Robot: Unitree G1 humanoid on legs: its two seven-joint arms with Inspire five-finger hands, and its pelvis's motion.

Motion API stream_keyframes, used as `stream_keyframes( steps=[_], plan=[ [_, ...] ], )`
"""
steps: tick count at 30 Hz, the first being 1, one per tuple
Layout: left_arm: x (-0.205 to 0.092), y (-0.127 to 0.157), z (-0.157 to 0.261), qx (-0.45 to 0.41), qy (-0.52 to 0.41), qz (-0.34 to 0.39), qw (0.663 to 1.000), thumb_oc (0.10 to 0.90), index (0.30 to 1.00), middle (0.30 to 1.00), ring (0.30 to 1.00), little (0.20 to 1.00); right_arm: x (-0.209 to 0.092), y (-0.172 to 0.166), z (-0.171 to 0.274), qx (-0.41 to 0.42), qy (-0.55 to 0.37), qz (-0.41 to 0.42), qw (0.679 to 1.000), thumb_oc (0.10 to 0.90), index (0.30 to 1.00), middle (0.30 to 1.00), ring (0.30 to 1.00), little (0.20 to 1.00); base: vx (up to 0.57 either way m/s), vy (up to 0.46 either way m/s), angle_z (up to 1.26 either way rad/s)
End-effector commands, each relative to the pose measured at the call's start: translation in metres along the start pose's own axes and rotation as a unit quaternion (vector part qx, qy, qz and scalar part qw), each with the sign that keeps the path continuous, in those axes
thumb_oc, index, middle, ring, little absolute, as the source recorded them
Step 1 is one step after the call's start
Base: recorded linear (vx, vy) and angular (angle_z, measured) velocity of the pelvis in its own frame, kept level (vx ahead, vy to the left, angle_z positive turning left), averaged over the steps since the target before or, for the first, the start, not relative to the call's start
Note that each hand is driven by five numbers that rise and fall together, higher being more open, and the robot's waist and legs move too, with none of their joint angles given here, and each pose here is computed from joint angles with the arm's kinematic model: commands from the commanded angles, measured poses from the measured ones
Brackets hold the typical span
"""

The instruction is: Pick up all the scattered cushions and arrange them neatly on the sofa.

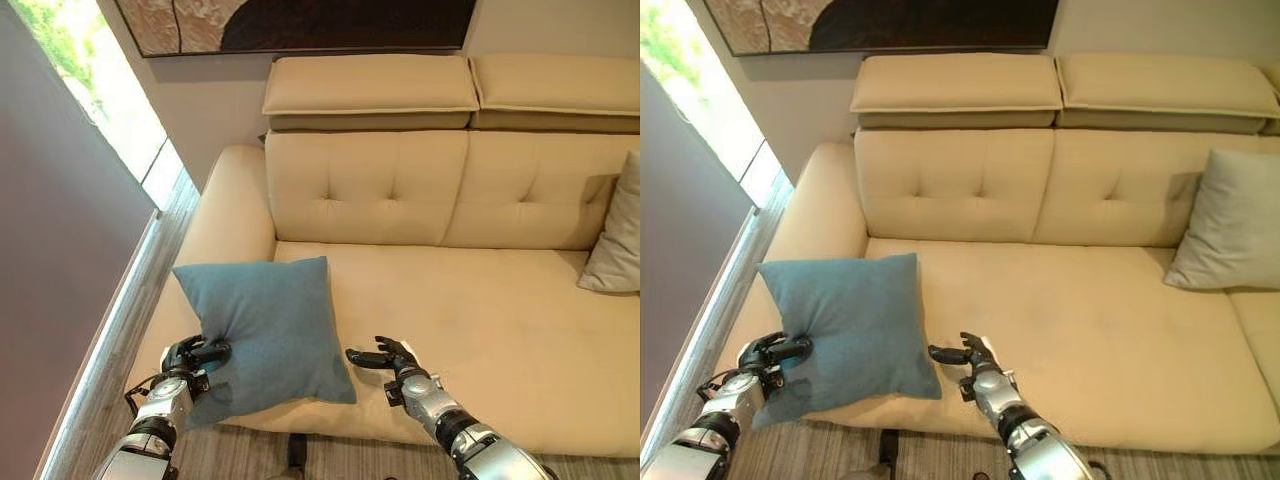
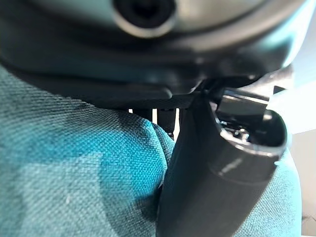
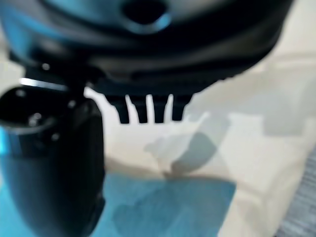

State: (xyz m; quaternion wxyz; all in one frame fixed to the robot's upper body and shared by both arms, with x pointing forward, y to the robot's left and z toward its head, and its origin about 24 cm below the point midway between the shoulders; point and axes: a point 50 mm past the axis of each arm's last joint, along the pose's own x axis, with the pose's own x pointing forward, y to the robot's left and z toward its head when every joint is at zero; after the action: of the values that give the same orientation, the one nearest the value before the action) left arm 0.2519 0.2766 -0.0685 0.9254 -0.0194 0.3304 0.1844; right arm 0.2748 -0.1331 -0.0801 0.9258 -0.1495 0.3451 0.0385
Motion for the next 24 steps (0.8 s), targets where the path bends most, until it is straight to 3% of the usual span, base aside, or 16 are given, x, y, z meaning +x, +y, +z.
stream_keyframes(
  steps=[1,19,20,24],
  plan=[
    [0.002,-0.020,0.001,0.030,0.007,-0.040,0.999,0.400,0.300,0.300,0.300,0.300,0.004,0.005,0.071,0.037,-0.100,0.014,0.994,0.800,0.900,0.900,0.900,0.900,-0.01,-0.003,0.15],
    [0.006,-0.032,0.020,0.126,-0.008,-0.084,0.988,0.400,0.300,0.300,0.300,0.300,-0.009,0.042,0.132,0.083,-0.175,0.125,0.973,0.800,0.900,0.900,0.900,0.900,0.00,-0.007,0.13],
    [0.006,-0.037,0.020,0.135,-0.006,-0.094,0.986,0.400,0.300,0.300,0.300,0.300,-0.009,0.049,0.129,0.106,-0.160,0.150,0.970,0.400,0.300,0.300,0.300,0.300,0.01,-0.019,0.09],
    [0.005,-0.042,0.017,0.151,-0.001,-0.112,0.982,0.400,0.300,0.300,0.300,0.300,-0.013,0.066,0.118,0.171,-0.139,0.213,0.952,0.400,0.300,0.300,0.300,0.300,0.01,-0.008,0.20]
  ],
)
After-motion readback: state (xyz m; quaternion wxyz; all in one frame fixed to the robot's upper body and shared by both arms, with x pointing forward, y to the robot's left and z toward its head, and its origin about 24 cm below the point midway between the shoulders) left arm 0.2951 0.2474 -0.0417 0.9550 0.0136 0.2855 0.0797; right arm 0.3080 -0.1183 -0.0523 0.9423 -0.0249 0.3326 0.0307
